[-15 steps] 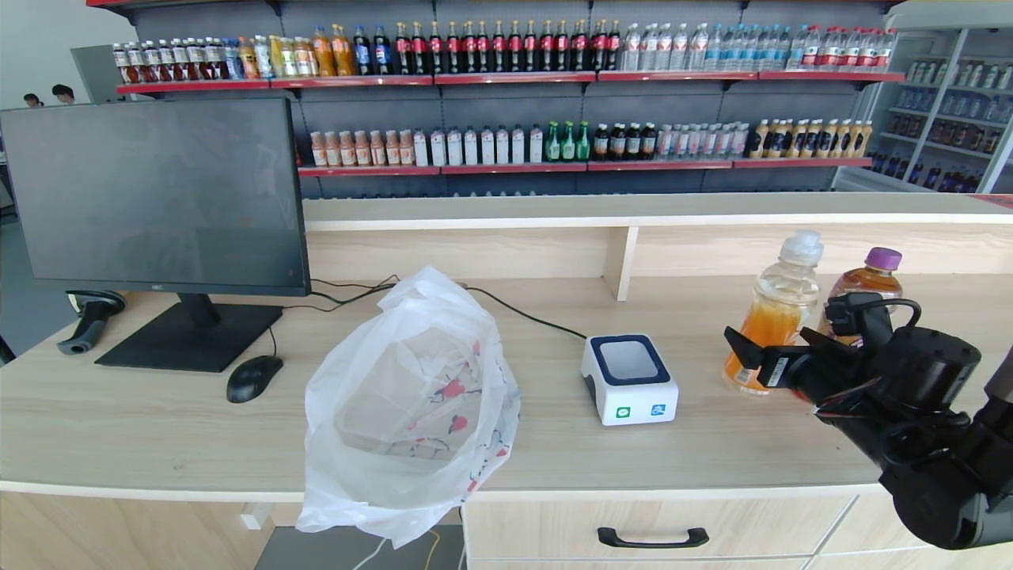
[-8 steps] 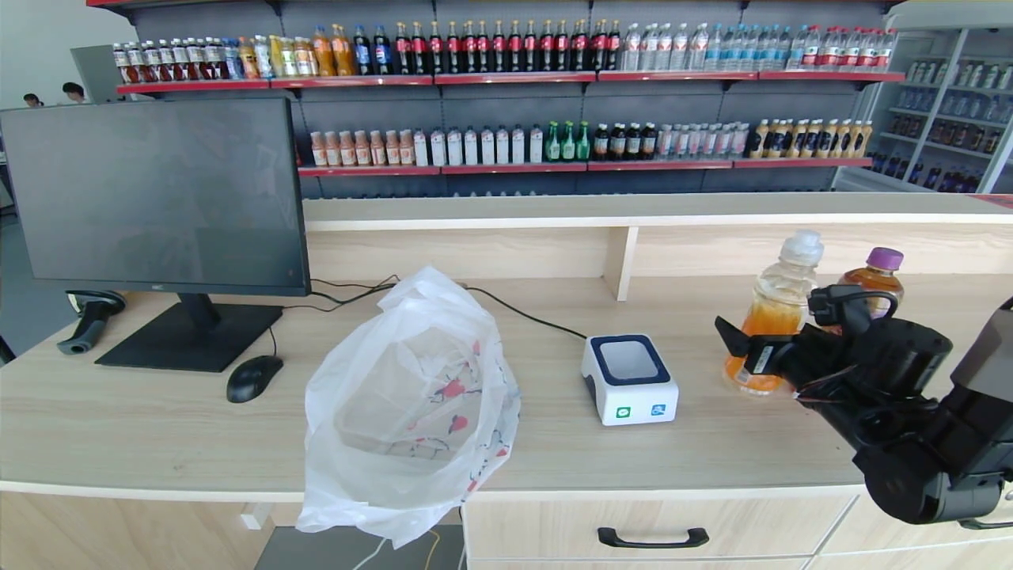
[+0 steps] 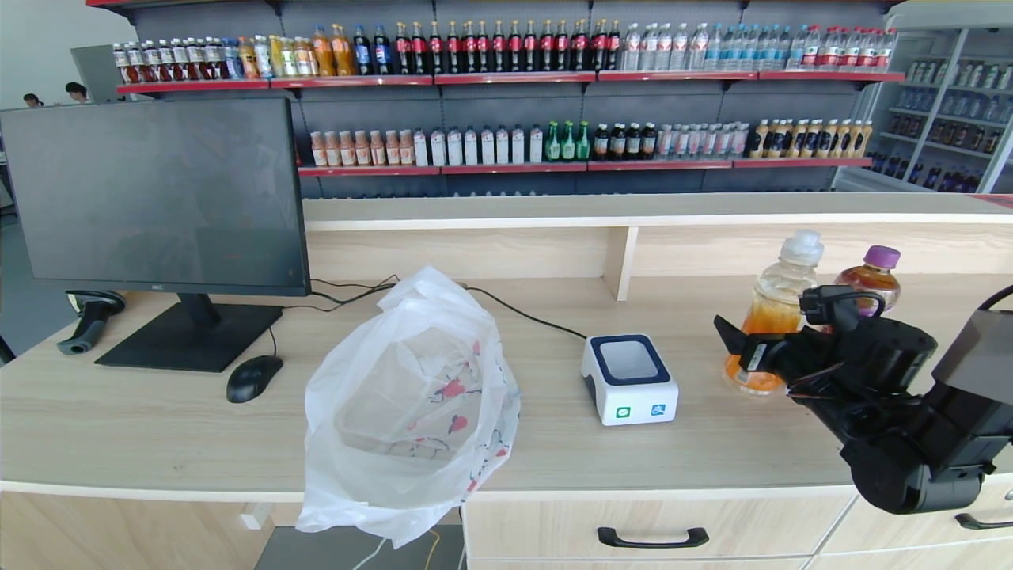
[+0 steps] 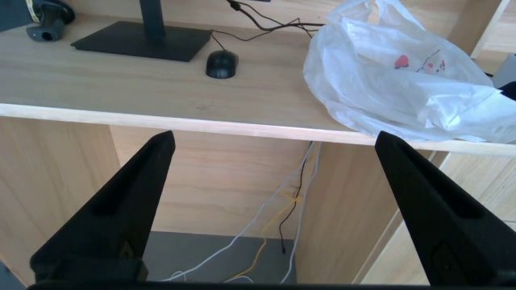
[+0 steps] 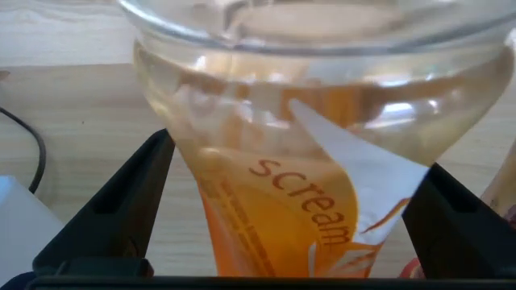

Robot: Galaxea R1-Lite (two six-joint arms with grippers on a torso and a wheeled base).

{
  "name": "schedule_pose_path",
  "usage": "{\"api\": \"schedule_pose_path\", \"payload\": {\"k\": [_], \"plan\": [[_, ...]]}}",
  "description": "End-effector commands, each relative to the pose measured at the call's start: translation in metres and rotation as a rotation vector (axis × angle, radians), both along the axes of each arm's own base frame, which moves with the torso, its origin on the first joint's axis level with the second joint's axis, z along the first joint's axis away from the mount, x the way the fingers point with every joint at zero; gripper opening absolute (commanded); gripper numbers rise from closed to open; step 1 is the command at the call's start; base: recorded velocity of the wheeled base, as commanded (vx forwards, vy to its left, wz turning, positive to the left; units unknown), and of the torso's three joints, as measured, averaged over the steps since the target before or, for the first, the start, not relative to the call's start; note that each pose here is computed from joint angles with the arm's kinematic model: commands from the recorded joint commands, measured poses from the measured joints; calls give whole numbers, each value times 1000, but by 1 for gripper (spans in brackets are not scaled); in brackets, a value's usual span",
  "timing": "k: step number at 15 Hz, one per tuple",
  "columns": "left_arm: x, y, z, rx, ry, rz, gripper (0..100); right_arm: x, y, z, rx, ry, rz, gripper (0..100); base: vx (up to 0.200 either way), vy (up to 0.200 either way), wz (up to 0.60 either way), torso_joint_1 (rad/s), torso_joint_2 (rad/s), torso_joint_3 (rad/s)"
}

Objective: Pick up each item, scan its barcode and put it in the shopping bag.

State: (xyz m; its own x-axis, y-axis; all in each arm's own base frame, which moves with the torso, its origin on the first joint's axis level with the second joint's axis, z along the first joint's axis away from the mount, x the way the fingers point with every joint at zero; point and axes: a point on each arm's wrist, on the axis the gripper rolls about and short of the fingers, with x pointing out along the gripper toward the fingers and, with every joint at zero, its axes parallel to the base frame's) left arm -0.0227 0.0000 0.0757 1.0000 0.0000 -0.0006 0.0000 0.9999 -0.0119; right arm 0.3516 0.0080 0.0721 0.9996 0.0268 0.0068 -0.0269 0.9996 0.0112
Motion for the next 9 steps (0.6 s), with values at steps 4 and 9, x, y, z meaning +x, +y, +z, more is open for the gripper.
{"api": "schedule_pose_path", "payload": {"k": [4, 9], "plan": [[0, 0, 0, 0, -1, 0, 100, 4, 0, -3, 6, 1, 2, 0, 0, 0, 0, 0, 0, 0], [0, 0, 0, 0, -1, 0, 100, 6, -1, -3, 12, -4, -4, 0, 0, 0, 0, 0, 0, 0]]}}
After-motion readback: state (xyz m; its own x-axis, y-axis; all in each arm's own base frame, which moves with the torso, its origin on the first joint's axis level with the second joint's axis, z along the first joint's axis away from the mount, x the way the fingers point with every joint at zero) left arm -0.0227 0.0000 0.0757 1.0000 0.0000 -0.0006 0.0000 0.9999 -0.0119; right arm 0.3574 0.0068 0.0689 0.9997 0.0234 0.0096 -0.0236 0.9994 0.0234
